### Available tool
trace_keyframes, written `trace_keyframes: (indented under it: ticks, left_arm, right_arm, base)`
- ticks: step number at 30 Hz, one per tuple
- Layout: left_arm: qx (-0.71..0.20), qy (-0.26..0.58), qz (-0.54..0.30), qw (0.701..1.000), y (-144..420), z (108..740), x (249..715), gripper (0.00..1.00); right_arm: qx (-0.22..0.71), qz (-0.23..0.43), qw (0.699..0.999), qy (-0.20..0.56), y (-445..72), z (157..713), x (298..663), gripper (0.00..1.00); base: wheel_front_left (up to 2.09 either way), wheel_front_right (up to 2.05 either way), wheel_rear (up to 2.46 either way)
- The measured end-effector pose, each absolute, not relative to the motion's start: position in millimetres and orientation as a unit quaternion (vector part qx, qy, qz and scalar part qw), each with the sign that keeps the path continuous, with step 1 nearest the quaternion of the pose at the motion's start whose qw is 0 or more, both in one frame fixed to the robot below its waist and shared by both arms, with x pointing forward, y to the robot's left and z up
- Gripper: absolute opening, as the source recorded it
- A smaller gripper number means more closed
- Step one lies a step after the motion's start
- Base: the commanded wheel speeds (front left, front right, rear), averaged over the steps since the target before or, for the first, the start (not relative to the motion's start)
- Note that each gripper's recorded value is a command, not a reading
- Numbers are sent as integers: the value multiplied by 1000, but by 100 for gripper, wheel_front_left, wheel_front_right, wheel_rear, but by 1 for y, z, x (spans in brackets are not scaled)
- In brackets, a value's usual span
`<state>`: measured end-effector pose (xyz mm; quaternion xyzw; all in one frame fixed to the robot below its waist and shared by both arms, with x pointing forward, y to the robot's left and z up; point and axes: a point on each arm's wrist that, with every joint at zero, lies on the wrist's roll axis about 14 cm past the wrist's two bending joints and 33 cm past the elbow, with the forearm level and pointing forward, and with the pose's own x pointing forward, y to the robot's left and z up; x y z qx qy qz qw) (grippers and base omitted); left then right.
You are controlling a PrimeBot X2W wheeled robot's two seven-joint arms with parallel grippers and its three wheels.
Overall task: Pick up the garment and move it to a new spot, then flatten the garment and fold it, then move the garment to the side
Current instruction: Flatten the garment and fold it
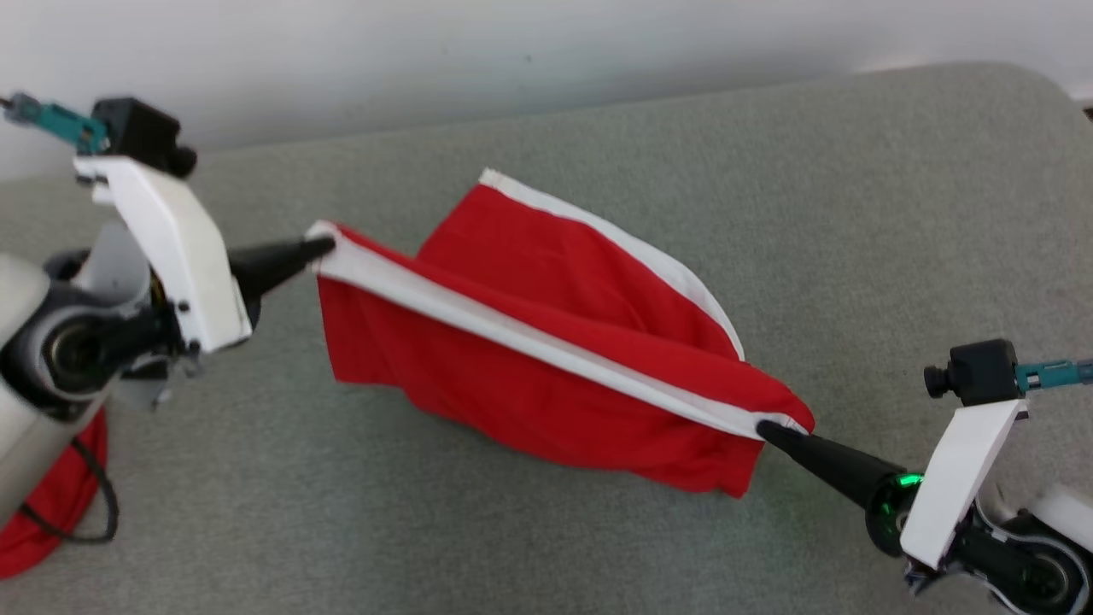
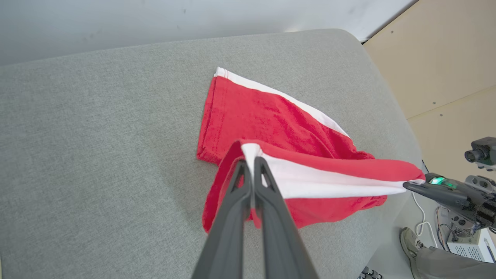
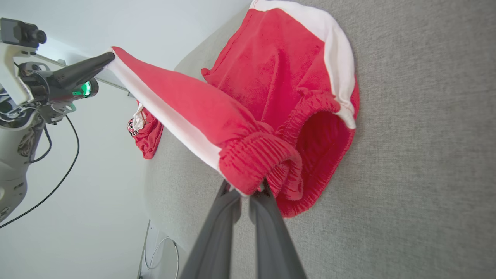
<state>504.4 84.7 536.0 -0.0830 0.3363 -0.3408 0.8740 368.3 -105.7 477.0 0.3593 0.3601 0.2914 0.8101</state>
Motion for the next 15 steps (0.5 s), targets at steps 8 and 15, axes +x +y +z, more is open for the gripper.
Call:
trace_keyframes:
  ticks: [8,15]
  left_arm:
    - [-80,304,-348,883,52,521,573,0]
    - [-76,337,-346,873,29,481,608,0]
  right_arm:
    - [392,249,810,358,-114,454,392,0]
    - [423,222,807,348,-118,445,404,0]
  base:
    - [0,0,0]
    - [0,0,0]
